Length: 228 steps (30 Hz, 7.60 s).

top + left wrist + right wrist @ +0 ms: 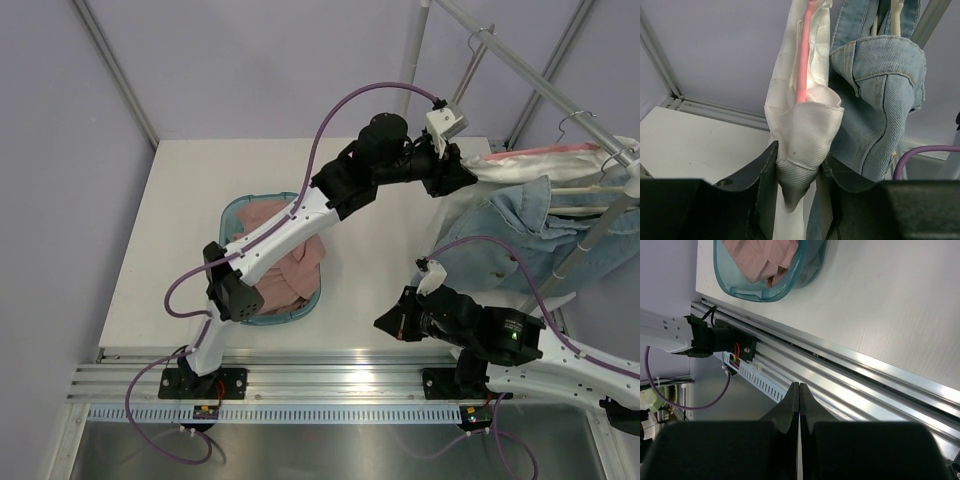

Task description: Remove the skirt from the hanger

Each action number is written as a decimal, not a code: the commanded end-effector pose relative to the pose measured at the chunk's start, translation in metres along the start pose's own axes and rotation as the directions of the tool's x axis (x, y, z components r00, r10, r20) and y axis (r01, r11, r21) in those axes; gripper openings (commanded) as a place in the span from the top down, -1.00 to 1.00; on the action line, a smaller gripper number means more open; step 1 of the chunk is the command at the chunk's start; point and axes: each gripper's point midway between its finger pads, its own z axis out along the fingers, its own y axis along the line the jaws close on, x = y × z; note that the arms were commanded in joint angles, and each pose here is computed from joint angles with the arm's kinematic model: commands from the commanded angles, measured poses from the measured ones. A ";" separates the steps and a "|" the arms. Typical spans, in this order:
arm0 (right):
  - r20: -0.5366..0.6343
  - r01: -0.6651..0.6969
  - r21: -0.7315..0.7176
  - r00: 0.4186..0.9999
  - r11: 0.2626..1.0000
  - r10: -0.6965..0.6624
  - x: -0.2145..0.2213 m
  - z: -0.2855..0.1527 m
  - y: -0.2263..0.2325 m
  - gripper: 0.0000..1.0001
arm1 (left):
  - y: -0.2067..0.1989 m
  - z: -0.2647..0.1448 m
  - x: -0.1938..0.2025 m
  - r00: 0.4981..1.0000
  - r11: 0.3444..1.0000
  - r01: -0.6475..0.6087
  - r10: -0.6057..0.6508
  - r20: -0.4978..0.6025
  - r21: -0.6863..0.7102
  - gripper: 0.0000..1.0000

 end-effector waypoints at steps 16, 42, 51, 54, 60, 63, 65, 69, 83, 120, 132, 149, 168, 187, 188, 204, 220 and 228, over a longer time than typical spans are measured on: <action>0.018 -0.024 -0.054 1.000 0.998 0.025 -0.008 -0.013 0.014 1.00 | -0.026 -0.010 -0.073 0.973 0.984 0.052 -0.089 0.215 0.173 1.00; 0.006 -0.016 -0.054 1.000 0.998 0.016 -0.008 -0.005 0.022 1.00 | -0.020 -0.074 -0.127 0.936 0.987 0.015 -0.070 0.345 0.158 1.00; 0.014 -0.013 -0.064 1.000 0.998 0.014 -0.011 -0.005 0.026 1.00 | -0.020 -0.097 -0.113 0.949 0.994 0.014 -0.046 0.311 0.104 1.00; 0.016 -0.008 -0.061 1.000 0.998 0.009 -0.011 -0.006 0.025 0.98 | -0.012 -0.109 -0.098 0.957 0.997 0.034 -0.054 0.286 0.073 1.00; 0.019 0.000 -0.056 1.000 0.998 0.001 -0.012 -0.005 0.023 0.68 | 0.007 -0.134 -0.078 0.968 0.998 0.062 -0.064 0.244 0.016 1.00; 0.011 0.010 -0.060 1.000 0.998 -0.010 -0.010 -0.004 0.025 0.03 | 0.015 -0.154 -0.065 0.973 0.997 0.066 -0.054 0.223 -0.048 1.00; -0.002 0.025 -0.046 1.000 0.999 -0.025 -0.009 0.000 0.025 -0.62 | 0.015 -0.176 -0.063 0.976 0.994 0.061 -0.040 0.213 -0.095 1.00; -0.032 0.095 -0.043 0.995 0.995 -0.096 -0.014 0.006 0.043 -0.99 | 0.024 -0.214 -0.014 0.981 0.961 0.159 -0.127 0.150 -0.226 1.00; 0.032 0.272 -0.156 0.962 0.950 -0.270 -0.069 0.014 0.154 -0.87 | -0.040 -0.344 0.063 0.966 0.863 0.252 -0.248 0.067 -0.438 1.00; 0.331 0.295 0.060 0.896 0.954 -0.297 -0.149 0.025 0.167 0.02 | -0.127 -0.396 0.085 0.940 0.906 0.342 -0.334 0.074 -0.248 1.00; 0.293 0.258 0.051 0.919 0.965 -0.262 -0.131 0.036 0.151 0.66 | -0.129 -0.385 0.059 0.936 0.918 0.347 -0.327 0.129 -0.192 1.00; 0.398 0.164 0.106 0.897 0.981 -0.193 -0.168 -0.026 0.145 1.00 | -0.131 -0.380 0.103 0.923 0.909 0.384 -0.379 0.062 -0.159 -0.24; 0.530 0.025 0.227 0.836 0.974 -0.145 -0.194 -0.090 0.095 1.00 | -0.095 -0.407 0.111 0.920 0.822 0.392 -0.355 0.169 -0.413 1.00; 0.751 -0.222 0.169 0.659 0.960 0.021 -0.229 -0.157 0.056 1.00 | -0.105 -0.397 0.143 0.879 0.807 0.470 -0.465 0.106 -0.359 1.00; 0.763 -0.227 0.163 0.646 0.960 0.023 -0.232 -0.163 0.056 1.00 | -0.103 -0.394 0.150 0.873 0.801 0.478 -0.480 0.091 -0.361 1.00; 0.543 0.190 0.238 0.787 0.953 -0.293 -0.203 -0.096 0.099 1.00 | -0.129 -0.356 0.104 0.906 0.903 0.422 -0.422 0.008 -0.079 -0.22; 0.236 0.413 0.034 0.882 0.910 -0.409 -0.126 -0.080 0.103 1.00 | -0.142 -0.381 0.050 0.990 0.988 0.130 -0.135 -0.044 -0.088 -0.42; 0.196 0.381 0.028 0.904 0.924 -0.379 -0.119 -0.050 0.115 1.00 | -0.150 -0.358 0.060 0.982 0.981 0.185 -0.182 -0.057 0.059 -0.42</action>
